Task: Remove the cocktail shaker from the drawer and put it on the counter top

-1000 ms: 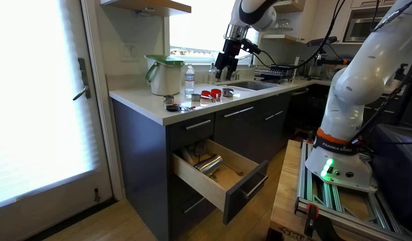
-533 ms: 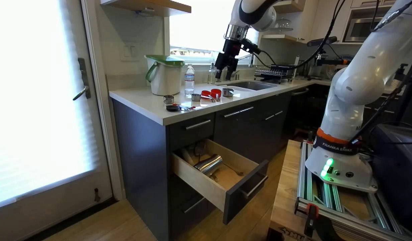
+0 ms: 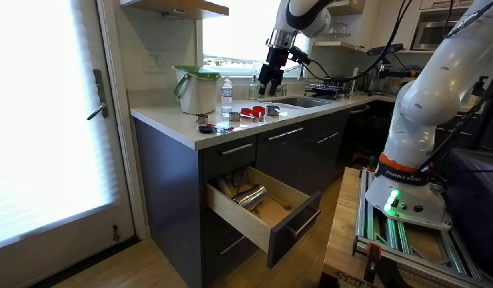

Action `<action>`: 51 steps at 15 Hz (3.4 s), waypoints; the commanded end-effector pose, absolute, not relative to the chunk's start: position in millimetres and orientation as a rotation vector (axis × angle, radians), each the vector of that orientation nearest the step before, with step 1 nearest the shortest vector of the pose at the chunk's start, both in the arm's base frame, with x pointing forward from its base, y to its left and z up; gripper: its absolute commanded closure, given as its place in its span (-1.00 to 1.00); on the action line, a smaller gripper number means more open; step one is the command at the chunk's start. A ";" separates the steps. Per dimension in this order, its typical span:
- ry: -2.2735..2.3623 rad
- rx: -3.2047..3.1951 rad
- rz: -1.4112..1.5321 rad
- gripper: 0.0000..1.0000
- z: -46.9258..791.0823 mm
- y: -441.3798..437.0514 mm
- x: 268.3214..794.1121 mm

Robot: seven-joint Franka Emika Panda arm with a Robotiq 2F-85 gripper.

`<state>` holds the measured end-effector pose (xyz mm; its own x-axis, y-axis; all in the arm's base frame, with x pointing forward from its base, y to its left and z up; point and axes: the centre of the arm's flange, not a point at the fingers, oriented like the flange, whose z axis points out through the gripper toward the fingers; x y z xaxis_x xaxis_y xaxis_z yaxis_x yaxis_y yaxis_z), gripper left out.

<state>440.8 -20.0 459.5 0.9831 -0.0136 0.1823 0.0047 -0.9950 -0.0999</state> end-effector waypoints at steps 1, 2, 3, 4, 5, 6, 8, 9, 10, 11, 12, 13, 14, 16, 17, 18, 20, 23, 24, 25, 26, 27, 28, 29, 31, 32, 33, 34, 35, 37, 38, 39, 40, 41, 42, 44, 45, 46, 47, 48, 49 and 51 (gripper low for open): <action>-0.305 -3.027 -0.273 -1.00 441.1 -7.5 423.0; -0.388 -3.004 -0.254 -1.00 435.4 -3.6 417.5; -0.469 -2.980 -0.236 -1.00 428.1 0.5 410.7; -0.556 -2.969 -0.221 -1.00 421.8 3.6 406.1; -0.645 -2.963 -0.196 -1.00 412.6 7.4 400.0; -0.732 -2.954 -0.164 -1.00 403.4 10.6 394.2; -0.901 -2.952 -0.135 -1.00 381.9 17.9 385.4; -0.980 -2.944 -0.132 -1.00 373.6 22.5 381.5; -1.059 -2.923 -0.147 -1.00 364.0 28.8 379.0; -1.123 -2.893 -0.202 -1.00 357.1 35.5 377.3; -0.991 -2.930 -0.137 -1.00 374.8 27.2 391.6; -1.041 -2.918 -0.160 -1.00 368.2 32.3 388.5; -1.068 -2.910 -0.166 -1.00 364.0 35.4 386.0; -1.087 -2.905 -0.168 -1.00 362.8 37.1 385.0; -1.093 -2.903 -0.170 -1.00 363.1 37.1 385.0; -1.190 -2.899 -0.133 -1.00 354.6 41.9 380.0; -1.368 -2.899 -0.103 -1.00 335.2 50.9 370.7; -1.587 -2.837 -0.044 -1.00 301.6 73.6 351.8; -1.658 -2.814 -0.044 -1.00 295.8 81.3 351.7; -1.727 -2.803 -0.050 -1.00 287.6 88.4 352.1; -1.791 -2.792 -0.055 -1.00 279.3 94.3 353.4; -1.858 -2.772 -0.053 -1.00 271.9 99.2 354.0; -1.922 -2.761 -0.046 -1.00 263.4 102.0 354.8; -1.980 -2.742 -0.036 -1.00 254.9 103.9 354.8; -2.070 -2.708 0.004 -1.00 237.6 105.9 353.3; -2.099 -2.684 0.024 -1.00 229.5 107.0 351.9; -2.115 -2.671 0.039 -1.00 221.8 107.2 351.1; -2.126 -2.666 0.055 -1.00 212.9 107.1 349.9; -2.133 -2.679 0.073 -1.00 204.6 106.5 348.8; -2.110 -2.710 0.101 -1.00 188.0 104.2 345.0; -2.097 -2.724 0.102 -1.00 180.7 103.3 343.8; -2.084 -2.731 0.103 -1.00 174.4 103.1 342.4; -2.047 -2.726 0.096 -1.00 168.8 104.6 341.6; -2.087 -2.722 0.116 -1.00 194.1 110.5 355.7; -2.069 -2.721 0.117 -1.00 187.8 110.6 353.7; -2.053 -2.716 0.127 -1.00 180.6 110.4 352.0; -2.050 -2.716 0.129 -1.00 179.6 110.4 352.1; -2.049 -2.717 0.129 -1.00 179.6 110.4 352.4; -2.048 -2.718 0.128 -1.00 179.8 110.5 352.7; -2.048 -2.719 0.127 -1.00 179.9 110.5 352.8; -2.053 -2.700 0.116 -1.00 171.6 113.2 355.8; -2.099 -2.735 0.103 -1.00 153.3 122.0 363.7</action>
